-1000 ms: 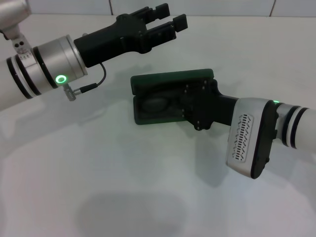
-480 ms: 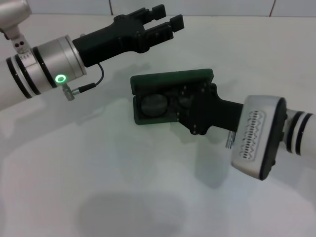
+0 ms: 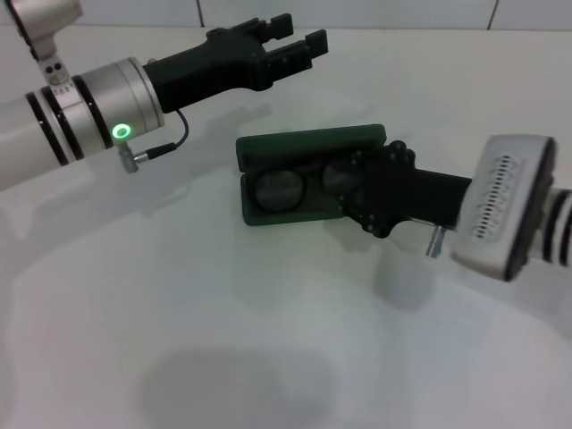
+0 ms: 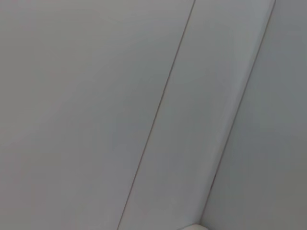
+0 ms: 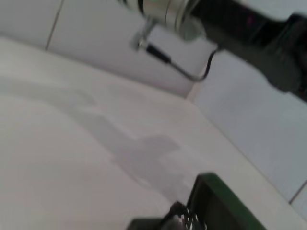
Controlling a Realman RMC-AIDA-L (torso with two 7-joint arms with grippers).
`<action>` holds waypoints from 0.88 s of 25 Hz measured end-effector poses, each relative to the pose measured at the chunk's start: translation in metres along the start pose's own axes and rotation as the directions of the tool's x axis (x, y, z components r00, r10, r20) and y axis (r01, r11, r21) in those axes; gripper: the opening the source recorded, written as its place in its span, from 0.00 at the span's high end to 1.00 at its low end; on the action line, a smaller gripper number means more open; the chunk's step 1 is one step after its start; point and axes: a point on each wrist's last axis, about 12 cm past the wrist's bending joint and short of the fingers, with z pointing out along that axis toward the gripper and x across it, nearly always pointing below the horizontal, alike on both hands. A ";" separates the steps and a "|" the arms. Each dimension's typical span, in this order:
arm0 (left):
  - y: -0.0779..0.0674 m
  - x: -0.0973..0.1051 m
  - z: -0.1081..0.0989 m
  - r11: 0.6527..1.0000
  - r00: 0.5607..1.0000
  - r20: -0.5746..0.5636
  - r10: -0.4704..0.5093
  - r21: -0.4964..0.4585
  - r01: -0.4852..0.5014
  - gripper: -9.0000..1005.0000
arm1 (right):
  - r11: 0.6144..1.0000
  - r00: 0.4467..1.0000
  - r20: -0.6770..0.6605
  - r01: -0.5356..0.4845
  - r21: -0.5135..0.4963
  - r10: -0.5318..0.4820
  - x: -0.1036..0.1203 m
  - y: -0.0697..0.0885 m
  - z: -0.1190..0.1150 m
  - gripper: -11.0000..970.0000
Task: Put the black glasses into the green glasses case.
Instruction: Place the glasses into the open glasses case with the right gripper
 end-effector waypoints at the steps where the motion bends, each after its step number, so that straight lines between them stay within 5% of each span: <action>1: 0.000 0.000 0.000 1.000 1.000 -0.001 -0.001 -0.001 0.001 0.29 | 1.000 1.000 -0.016 0.013 0.002 -0.013 0.000 0.000 0.003 0.71; 22: -0.001 0.001 0.005 1.000 1.000 -0.009 0.001 0.005 -0.001 0.29 | 0.953 0.931 -0.223 0.302 0.031 -0.288 -0.025 0.011 0.045 0.70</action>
